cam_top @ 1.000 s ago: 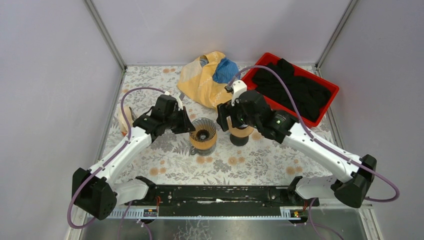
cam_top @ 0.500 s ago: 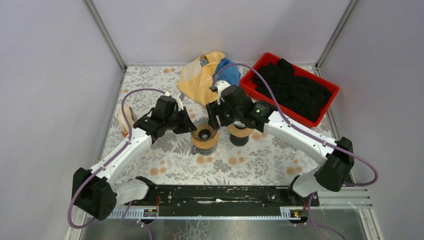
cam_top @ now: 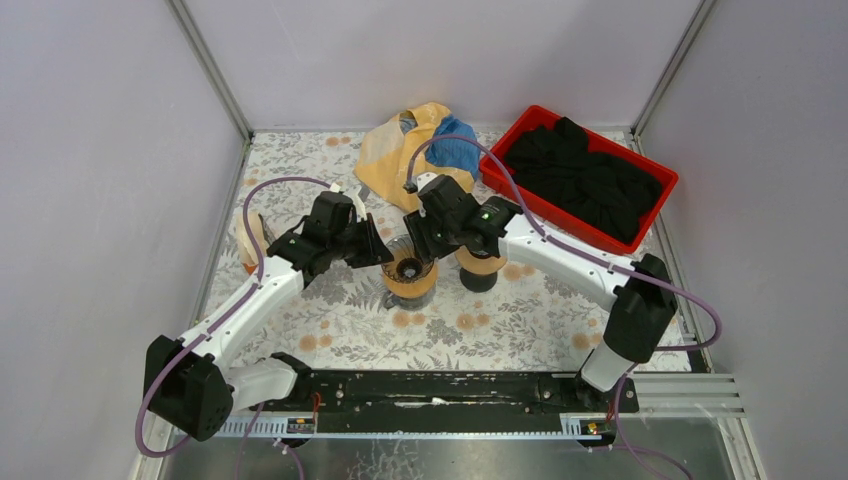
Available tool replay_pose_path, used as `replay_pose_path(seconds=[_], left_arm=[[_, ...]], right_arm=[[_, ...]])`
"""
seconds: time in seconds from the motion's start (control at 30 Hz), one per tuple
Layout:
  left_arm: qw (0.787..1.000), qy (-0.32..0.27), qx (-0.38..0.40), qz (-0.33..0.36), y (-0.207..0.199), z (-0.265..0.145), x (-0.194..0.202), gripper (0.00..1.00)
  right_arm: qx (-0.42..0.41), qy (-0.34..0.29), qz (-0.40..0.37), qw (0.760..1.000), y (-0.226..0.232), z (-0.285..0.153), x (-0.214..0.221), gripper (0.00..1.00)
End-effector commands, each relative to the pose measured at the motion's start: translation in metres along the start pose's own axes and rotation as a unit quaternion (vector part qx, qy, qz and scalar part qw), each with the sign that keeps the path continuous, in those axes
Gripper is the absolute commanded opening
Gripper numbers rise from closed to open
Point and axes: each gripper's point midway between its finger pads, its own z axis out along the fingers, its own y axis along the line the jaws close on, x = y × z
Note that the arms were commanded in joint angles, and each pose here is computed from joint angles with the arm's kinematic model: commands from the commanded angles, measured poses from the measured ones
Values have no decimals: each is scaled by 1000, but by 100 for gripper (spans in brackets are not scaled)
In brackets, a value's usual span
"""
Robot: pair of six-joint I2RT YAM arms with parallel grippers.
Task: Place the coffee filter in the dripper
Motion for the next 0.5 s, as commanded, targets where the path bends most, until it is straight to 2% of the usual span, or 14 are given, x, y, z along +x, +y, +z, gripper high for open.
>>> replay_pose_path(seconds=[0.0, 0.47], left_arm=[[1000, 11, -15, 10, 7, 1, 6, 1], [999, 21, -35, 19, 11, -5, 6, 1]], right_arm=[[6, -12, 0, 1000, 4, -7, -11, 54], [6, 14, 1, 1000, 8, 7, -1, 37]])
